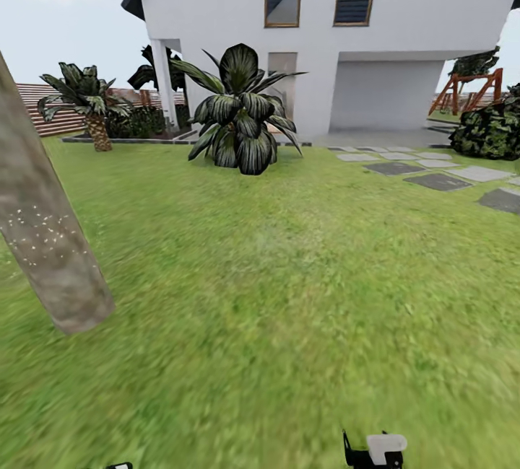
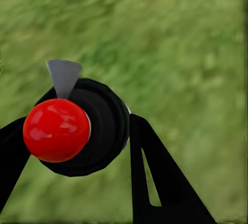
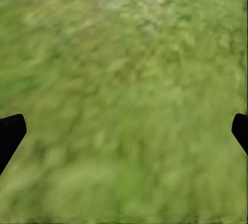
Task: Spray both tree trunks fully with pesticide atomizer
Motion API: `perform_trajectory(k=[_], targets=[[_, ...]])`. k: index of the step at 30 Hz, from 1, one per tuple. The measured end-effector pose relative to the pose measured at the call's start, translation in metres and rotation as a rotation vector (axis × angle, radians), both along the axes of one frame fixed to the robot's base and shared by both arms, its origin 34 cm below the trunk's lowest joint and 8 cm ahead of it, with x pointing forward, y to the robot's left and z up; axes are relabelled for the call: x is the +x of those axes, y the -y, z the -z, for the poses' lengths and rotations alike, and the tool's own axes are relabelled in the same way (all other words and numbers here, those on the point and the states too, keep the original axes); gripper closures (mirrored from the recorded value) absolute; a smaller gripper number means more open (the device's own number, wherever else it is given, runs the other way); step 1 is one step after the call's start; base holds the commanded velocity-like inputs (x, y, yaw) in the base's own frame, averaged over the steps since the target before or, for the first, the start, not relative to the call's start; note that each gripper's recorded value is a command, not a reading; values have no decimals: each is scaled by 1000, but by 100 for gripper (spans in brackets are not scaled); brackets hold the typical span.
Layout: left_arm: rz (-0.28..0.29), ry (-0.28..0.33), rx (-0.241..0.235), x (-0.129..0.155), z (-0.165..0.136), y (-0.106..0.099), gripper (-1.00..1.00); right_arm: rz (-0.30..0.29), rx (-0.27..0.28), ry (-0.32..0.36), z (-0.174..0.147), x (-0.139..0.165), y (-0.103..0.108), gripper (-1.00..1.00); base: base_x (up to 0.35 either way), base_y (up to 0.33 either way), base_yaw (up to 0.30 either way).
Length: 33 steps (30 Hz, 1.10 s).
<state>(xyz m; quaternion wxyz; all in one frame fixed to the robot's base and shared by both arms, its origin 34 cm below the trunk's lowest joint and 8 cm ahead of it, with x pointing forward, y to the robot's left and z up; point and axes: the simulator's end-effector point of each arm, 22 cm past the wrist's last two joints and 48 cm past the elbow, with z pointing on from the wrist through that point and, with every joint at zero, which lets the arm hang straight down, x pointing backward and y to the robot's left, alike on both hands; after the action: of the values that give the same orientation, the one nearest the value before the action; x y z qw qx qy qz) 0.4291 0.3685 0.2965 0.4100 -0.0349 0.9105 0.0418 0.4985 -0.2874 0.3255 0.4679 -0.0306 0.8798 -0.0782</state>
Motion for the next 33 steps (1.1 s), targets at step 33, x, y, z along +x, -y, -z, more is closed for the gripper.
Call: perform_trajectory(k=[33], targets=[[8, 148, 43, -15, -18, -4, 100, 0, 0, -25, 10, -7, 0, -100, -99, 141, -271]])
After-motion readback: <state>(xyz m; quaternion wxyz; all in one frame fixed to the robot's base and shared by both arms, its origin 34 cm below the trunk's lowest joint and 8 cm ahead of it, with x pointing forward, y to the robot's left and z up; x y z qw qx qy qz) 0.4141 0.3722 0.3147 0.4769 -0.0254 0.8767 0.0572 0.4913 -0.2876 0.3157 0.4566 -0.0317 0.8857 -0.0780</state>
